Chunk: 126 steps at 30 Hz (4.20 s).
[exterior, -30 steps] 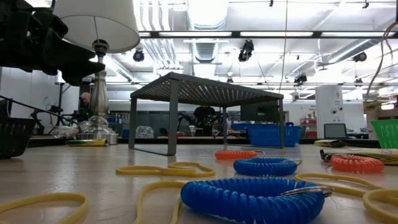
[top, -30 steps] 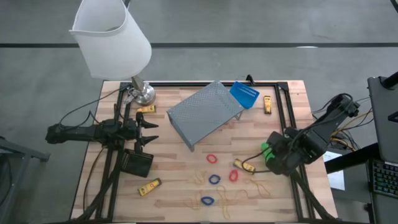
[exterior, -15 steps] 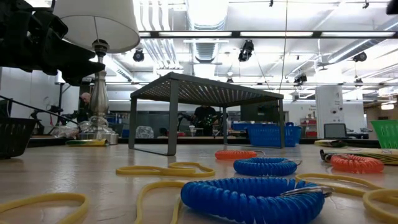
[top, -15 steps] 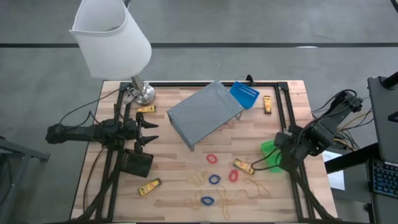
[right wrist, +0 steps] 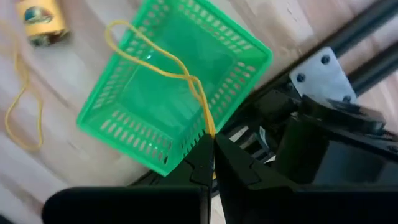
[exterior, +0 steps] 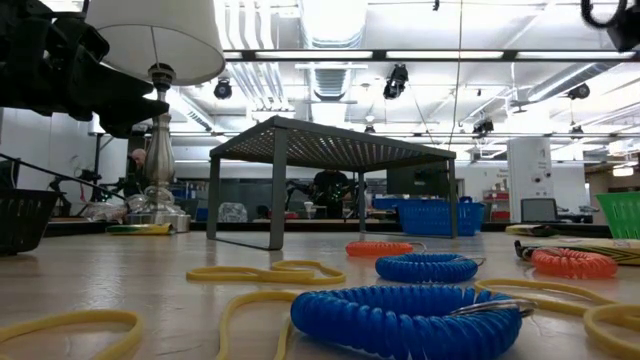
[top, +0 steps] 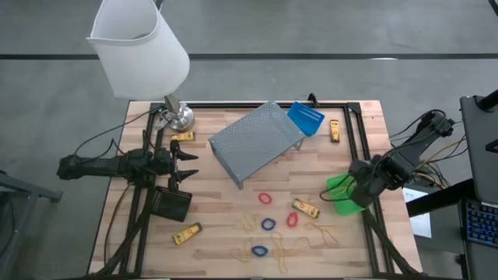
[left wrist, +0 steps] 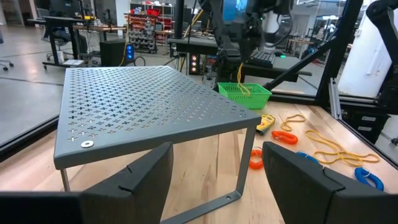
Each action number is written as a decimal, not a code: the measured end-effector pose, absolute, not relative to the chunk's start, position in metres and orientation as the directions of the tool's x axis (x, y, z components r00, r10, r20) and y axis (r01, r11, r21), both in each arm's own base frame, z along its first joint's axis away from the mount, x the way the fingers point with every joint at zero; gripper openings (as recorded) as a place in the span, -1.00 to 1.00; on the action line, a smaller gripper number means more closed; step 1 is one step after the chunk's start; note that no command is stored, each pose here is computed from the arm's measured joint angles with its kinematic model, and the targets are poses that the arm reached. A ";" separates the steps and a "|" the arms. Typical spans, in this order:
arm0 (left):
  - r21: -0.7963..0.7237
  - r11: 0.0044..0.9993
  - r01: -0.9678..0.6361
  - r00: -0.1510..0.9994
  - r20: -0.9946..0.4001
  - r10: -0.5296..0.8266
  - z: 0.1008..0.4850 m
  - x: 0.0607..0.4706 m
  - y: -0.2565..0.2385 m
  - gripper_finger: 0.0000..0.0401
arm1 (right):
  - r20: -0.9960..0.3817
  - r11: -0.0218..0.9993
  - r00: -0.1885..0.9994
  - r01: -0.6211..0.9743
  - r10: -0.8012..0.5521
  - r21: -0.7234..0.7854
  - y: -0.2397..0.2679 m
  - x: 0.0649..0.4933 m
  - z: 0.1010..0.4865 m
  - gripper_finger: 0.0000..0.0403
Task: Pick & Place Office Desk Supplies
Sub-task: Put the yellow rubber band into the green basket
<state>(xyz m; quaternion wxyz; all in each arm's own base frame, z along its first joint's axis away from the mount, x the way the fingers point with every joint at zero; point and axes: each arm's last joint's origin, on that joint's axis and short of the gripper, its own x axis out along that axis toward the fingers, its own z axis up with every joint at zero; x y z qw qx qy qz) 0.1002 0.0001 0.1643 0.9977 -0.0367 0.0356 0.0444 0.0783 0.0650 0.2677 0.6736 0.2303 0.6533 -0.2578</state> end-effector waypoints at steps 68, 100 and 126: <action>-0.070 0.993 -0.091 0.994 -0.074 0.086 0.164 0.100 0.000 0.26 | -0.975 0.702 0.019 0.697 -0.222 -0.147 0.103 0.129 0.180 -0.39; -0.070 0.993 -0.091 0.994 -0.074 0.086 0.164 0.100 0.000 0.26 | -0.911 0.784 0.238 0.606 -0.338 -0.132 0.109 0.146 0.287 -0.24; -0.070 0.993 -0.091 0.993 -0.074 0.086 0.164 0.100 0.000 0.26 | -0.986 0.833 0.159 0.538 0.048 0.127 0.172 0.195 0.237 -0.29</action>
